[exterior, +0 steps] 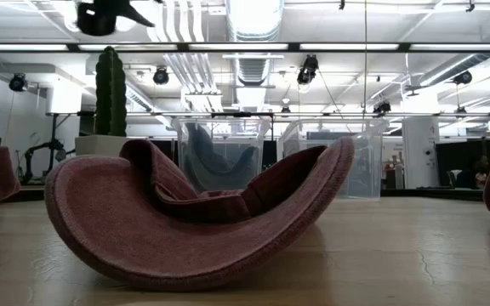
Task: Pick & Place hat
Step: Put the left red cap into the right transparent bin
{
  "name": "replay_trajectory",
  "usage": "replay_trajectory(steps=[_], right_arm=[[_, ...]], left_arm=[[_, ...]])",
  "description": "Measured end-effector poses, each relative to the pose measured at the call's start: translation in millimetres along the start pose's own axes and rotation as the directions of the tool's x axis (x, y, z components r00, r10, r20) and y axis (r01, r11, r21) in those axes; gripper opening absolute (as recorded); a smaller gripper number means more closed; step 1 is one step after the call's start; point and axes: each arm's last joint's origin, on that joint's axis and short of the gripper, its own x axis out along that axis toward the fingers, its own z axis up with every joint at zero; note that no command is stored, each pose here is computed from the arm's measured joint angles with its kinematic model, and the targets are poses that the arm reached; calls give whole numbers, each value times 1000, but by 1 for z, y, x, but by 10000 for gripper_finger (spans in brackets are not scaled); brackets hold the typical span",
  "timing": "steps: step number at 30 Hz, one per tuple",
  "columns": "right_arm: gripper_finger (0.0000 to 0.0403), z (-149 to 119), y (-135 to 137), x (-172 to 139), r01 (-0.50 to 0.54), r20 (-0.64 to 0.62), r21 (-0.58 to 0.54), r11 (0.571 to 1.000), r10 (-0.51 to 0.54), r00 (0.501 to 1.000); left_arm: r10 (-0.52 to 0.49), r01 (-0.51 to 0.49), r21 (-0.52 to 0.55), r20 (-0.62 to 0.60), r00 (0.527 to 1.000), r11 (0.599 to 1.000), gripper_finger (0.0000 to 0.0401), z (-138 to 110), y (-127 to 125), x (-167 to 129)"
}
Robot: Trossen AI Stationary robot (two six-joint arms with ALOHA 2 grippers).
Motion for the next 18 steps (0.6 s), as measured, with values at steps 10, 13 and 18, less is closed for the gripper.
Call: replay_trajectory(steps=[10, 13, 18], right_arm=[[123, 0, 0, 0, 0, 0, 2, 1000, 0, 1000], [123, 0, 0, 0, 0, 0, 3, 1000, 0, 1000], [123, 0, 0, 0, 0, 0, 4, 1000, 0, 1000]], left_arm=[[202, -221, -168, -123, 972, 961, 170, -61, -10, -2], [201, -233, -204, -166, 965, 951, 170, -73, -14, -2], [190, -243, -239, -225, 956, 940, 170, -92, -21, -4]])
